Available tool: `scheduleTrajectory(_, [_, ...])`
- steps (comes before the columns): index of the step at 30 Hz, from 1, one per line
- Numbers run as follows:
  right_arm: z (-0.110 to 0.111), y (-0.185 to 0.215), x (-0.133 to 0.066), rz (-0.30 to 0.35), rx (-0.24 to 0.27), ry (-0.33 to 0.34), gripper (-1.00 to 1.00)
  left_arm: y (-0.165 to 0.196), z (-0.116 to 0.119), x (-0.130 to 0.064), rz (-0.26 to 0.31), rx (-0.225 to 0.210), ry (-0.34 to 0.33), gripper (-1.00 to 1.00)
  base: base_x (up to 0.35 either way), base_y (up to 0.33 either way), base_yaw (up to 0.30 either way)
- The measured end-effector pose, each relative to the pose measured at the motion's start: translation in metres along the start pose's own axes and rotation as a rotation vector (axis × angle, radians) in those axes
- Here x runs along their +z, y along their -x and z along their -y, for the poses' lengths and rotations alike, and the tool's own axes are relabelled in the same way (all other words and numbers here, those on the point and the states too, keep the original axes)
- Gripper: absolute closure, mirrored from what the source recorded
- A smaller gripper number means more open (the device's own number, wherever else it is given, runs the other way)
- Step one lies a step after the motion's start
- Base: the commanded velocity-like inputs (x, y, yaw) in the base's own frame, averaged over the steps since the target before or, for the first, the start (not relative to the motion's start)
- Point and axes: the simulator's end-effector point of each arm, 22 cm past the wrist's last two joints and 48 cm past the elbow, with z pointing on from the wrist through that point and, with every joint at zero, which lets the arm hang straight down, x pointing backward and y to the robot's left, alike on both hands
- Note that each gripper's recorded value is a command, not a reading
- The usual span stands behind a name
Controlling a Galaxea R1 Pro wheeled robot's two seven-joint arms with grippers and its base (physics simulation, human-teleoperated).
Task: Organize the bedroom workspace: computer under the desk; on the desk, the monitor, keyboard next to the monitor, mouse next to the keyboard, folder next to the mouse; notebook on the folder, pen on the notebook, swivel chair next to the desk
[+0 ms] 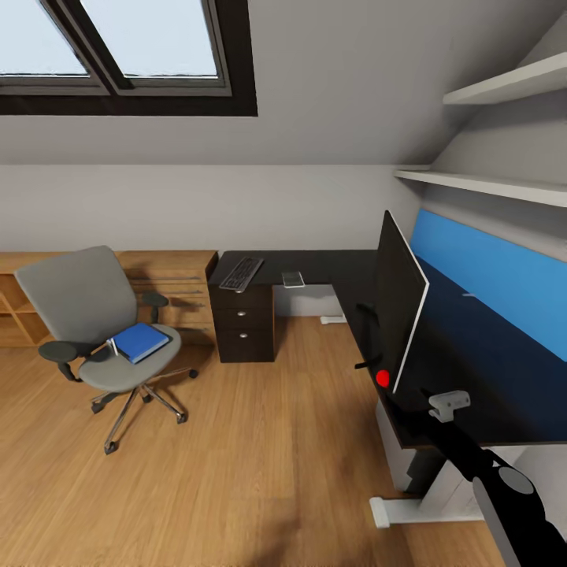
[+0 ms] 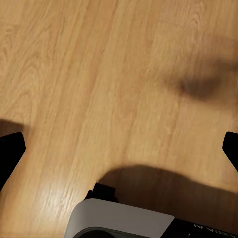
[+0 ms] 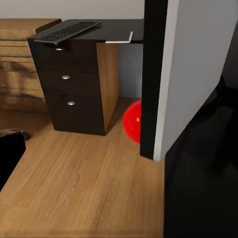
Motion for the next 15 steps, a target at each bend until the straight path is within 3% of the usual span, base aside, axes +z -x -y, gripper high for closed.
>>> scheduleTrajectory(9, [0.001,-0.006,0.0,-0.013,-0.005,-0.002,-1.0,0.0,0.0,0.0,0.0,0.0,0.0,-1.0,-0.014,0.0,0.0])
scheduleTrajectory(15, [0.0,-0.015,0.001,-0.035,-0.008,-0.003,-1.0,0.0,0.0,0.0,0.0,0.0,0.0,-1.0,-0.205,0.0,0.0])
